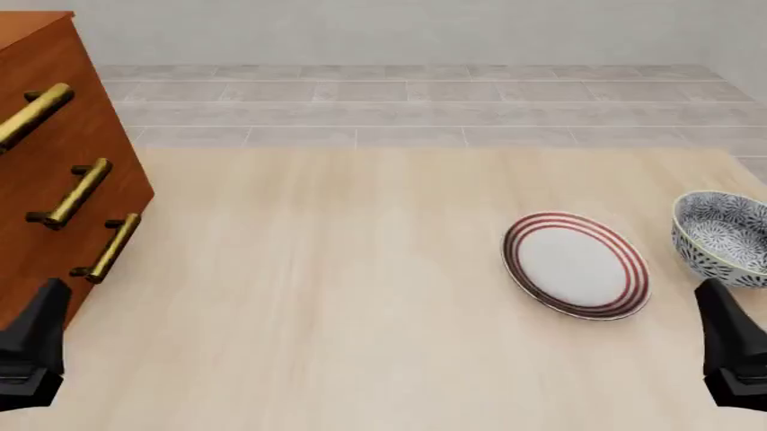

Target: Put the bowl on top of the cabinet.

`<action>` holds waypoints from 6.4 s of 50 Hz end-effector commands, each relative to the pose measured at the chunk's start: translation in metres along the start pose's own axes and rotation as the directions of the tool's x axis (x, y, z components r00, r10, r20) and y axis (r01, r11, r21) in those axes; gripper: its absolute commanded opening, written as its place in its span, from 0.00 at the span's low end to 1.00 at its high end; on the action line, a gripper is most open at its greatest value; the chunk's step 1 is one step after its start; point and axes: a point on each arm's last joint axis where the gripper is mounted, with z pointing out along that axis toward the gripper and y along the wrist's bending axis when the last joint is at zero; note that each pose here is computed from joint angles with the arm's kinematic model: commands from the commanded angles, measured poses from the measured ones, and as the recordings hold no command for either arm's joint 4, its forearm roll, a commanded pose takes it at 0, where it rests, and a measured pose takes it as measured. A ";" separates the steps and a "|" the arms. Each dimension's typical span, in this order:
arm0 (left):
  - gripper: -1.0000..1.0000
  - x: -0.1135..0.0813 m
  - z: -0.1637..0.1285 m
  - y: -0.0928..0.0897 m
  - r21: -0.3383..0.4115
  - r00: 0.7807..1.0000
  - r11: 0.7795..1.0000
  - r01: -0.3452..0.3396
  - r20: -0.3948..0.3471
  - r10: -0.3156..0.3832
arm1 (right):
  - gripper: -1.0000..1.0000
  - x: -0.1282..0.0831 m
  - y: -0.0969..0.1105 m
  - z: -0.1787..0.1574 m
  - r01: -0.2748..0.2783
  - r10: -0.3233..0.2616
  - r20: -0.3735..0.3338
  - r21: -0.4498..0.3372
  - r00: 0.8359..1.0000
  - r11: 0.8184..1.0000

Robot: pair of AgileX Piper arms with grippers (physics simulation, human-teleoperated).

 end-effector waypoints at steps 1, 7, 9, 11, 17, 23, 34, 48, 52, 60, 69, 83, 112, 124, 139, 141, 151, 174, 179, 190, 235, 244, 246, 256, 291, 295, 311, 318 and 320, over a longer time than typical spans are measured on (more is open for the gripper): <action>1.00 -0.001 0.001 0.000 0.002 1.000 1.000 -0.003 -0.002 0.003 | 1.00 0.000 0.000 0.001 0.002 -0.002 -0.011 0.002 1.000 1.000; 1.00 0.000 0.001 0.000 0.006 1.000 1.000 -0.005 -0.004 0.005 | 1.00 0.001 0.000 0.003 0.002 -0.002 -0.017 -0.002 1.000 1.000; 1.00 0.000 0.000 0.000 0.006 1.000 1.000 -0.007 -0.003 0.007 | 1.00 0.001 0.000 0.004 0.005 -0.005 -0.021 -0.001 1.000 1.000; 1.00 0.000 0.000 0.000 0.005 1.000 1.000 -0.007 -0.003 0.007 | 1.00 0.001 0.000 0.005 0.003 -0.003 -0.021 -0.001 1.000 1.000; 1.00 0.000 0.000 0.000 0.005 1.000 1.000 -0.008 -0.002 0.008 | 1.00 0.001 0.000 0.005 0.004 -0.004 -0.023 -0.001 1.000 1.000; 1.00 -0.001 0.000 0.000 0.005 1.000 1.000 -0.007 -0.001 0.007 | 1.00 0.001 0.000 0.005 0.005 -0.005 -0.027 -0.001 1.000 1.000; 1.00 -0.001 0.000 0.000 -0.002 1.000 1.000 -0.006 0.003 0.006 | 1.00 -0.002 0.000 0.012 -0.005 0.005 -0.032 -0.005 0.999 1.000; 1.00 0.000 0.001 0.000 0.002 1.000 1.000 -0.010 -0.004 0.010 | 1.00 -0.045 0.000 0.023 0.004 -0.004 -0.051 0.001 0.999 1.000; 1.00 0.000 0.001 0.000 0.002 1.000 1.000 -0.009 -0.005 0.009 | 1.00 -0.056 -0.001 0.024 0.007 -0.007 -0.058 0.009 0.998 1.000; 1.00 0.000 0.001 0.000 0.003 1.000 1.000 -0.013 -0.008 0.013 | 1.00 -0.073 -0.006 0.037 0.017 -0.009 -0.106 0.071 0.994 0.997; 1.00 -0.001 0.001 0.000 0.000 1.000 1.000 -0.012 -0.001 0.012 | 1.00 -0.091 -0.010 0.046 0.074 -0.059 -0.150 0.096 0.987 0.993; 1.00 0.000 0.001 0.000 0.007 1.000 1.000 -0.011 -0.004 0.011 | 1.00 -0.102 -0.023 0.064 0.062 -0.017 -0.224 0.194 0.974 0.979; 1.00 -0.001 0.001 -0.001 0.013 1.000 1.000 -0.007 -0.003 0.007 | 1.00 -0.115 -0.060 0.112 0.096 0.029 -0.354 0.329 0.935 0.939; 1.00 0.000 0.001 -0.001 0.014 1.000 1.000 -0.008 -0.005 0.009 | 1.00 -0.115 -0.074 0.125 0.066 0.093 -0.381 0.384 0.920 0.921; 1.00 0.000 0.001 -0.001 0.014 1.000 1.000 -0.012 -0.009 0.012 | 1.00 -0.113 -0.080 0.144 0.060 0.115 -0.429 0.373 0.896 0.926; 1.00 0.000 0.001 -0.001 0.014 1.000 1.000 -0.012 -0.010 0.012 | 1.00 -0.115 -0.090 0.144 0.079 0.113 -0.426 0.407 0.897 0.910; 1.00 0.001 0.002 -0.001 0.012 1.000 1.000 -0.014 -0.013 0.015 | 1.00 -0.110 -0.099 0.154 0.121 0.093 -0.477 0.399 0.874 0.909; 1.00 0.001 0.002 0.000 0.009 1.000 1.000 -0.018 -0.014 0.018 | 1.00 -0.096 -0.117 0.170 0.101 0.146 -0.494 0.439 0.857 0.893; 1.00 0.001 0.002 -0.001 0.011 1.000 1.000 -0.019 -0.016 0.020 | 1.00 -0.087 -0.123 0.174 0.086 0.176 -0.500 0.457 0.848 0.885; 1.00 0.001 0.002 -0.001 0.020 0.999 0.999 -0.033 -0.019 0.033 | 1.00 -0.076 -0.133 0.181 0.067 0.212 -0.499 0.484 0.840 0.872; 1.00 0.001 0.003 -0.001 0.016 0.999 0.999 -0.034 -0.022 0.034 | 1.00 -0.015 -0.188 0.195 0.093 0.304 -0.559 0.572 0.771 0.815; 1.00 0.001 0.003 -0.001 0.015 0.999 0.999 -0.033 -0.023 0.034 | 1.00 0.003 -0.196 0.199 0.093 0.325 -0.578 0.576 0.749 0.812; 1.00 0.001 0.003 -0.001 0.015 0.999 0.999 -0.033 -0.023 0.033 | 1.00 0.006 -0.197 0.200 0.093 0.327 -0.580 0.577 0.746 0.811; 1.00 0.001 0.004 -0.001 0.014 0.999 0.999 -0.032 -0.025 0.032 | 1.00 0.013 -0.200 0.204 0.096 0.330 -0.594 0.571 0.734 0.815; 1.00 0.001 0.004 -0.001 0.012 0.999 0.999 -0.038 -0.027 0.038 | 1.00 0.053 -0.214 0.218 0.114 0.340 -0.650 0.552 0.680 0.826; 1.00 0.001 0.005 -0.001 0.012 0.999 0.999 -0.038 -0.028 0.038 | 1.00 0.060 -0.215 0.220 0.117 0.339 -0.661 0.545 0.669 0.830; 1.00 0.001 0.005 -0.001 0.010 0.999 0.999 -0.040 -0.028 0.040 | 1.00 0.076 -0.215 0.225 0.119 0.342 -0.686 0.530 0.642 0.840; 1.00 0.001 0.005 -0.001 0.010 0.999 0.999 -0.039 -0.028 0.039 | 1.00 0.085 -0.218 0.224 0.124 0.345 -0.697 0.527 0.629 0.841; 1.00 0.001 0.005 -0.001 0.010 0.999 0.999 -0.039 -0.028 0.039 | 1.00 0.086 -0.219 0.224 0.126 0.343 -0.699 0.526 0.627 0.841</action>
